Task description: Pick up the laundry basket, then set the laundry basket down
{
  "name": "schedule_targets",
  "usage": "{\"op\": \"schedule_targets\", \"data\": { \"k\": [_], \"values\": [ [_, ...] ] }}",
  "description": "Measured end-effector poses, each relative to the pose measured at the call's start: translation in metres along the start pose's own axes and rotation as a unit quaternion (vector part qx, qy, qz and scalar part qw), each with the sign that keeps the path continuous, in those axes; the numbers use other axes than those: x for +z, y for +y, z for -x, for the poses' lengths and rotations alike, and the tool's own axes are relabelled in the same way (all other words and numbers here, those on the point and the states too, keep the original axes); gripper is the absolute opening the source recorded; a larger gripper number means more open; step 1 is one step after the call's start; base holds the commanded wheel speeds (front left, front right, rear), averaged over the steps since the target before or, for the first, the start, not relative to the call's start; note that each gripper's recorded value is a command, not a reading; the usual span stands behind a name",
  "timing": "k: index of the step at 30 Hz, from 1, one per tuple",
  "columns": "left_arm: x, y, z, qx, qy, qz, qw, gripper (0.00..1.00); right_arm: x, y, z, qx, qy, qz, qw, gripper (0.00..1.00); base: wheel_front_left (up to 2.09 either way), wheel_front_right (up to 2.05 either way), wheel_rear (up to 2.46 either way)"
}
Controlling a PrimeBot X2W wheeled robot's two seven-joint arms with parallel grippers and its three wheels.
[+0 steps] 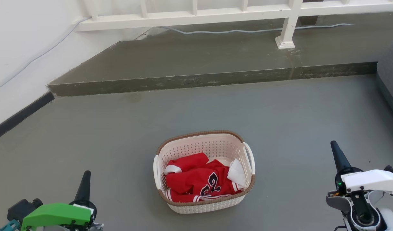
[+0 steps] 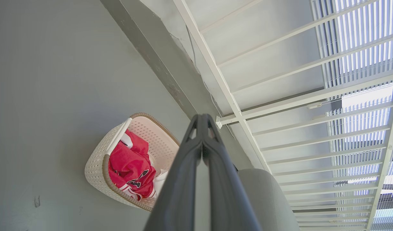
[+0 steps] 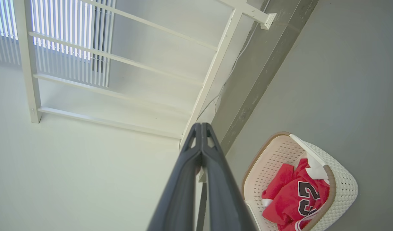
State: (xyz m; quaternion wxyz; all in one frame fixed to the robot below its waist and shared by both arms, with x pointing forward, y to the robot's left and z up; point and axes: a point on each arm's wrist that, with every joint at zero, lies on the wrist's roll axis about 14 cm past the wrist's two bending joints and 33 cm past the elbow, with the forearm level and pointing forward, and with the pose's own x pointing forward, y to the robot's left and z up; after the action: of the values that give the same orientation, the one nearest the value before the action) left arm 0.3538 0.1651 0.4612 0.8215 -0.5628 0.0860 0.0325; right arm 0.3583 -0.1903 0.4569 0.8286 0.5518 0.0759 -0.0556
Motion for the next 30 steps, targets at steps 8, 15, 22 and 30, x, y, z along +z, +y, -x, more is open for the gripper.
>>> {"op": "schedule_targets", "data": {
  "k": [8,15,22,30],
  "values": [
    [0.006,-0.003,-0.004,-0.007,-0.001,0.046,0.999,0.00,0.005,0.005,-0.004,0.009,-0.004,-0.053,0.999,0.00,0.00,0.00,0.00],
    [0.009,-0.004,-0.007,-0.013,-0.003,0.090,0.996,0.00,0.009,0.005,-0.005,0.014,-0.008,-0.096,0.995,0.00,0.00,0.00,0.00],
    [0.016,-0.006,-0.010,-0.022,-0.007,0.131,0.991,0.00,0.015,0.009,-0.008,0.025,-0.013,-0.141,0.990,0.00,0.00,0.00,0.00],
    [0.021,-0.006,-0.012,-0.029,-0.012,0.178,0.983,0.00,0.021,0.014,-0.010,0.038,-0.018,-0.190,0.981,0.00,0.00,0.00,0.00]
  ]
}}
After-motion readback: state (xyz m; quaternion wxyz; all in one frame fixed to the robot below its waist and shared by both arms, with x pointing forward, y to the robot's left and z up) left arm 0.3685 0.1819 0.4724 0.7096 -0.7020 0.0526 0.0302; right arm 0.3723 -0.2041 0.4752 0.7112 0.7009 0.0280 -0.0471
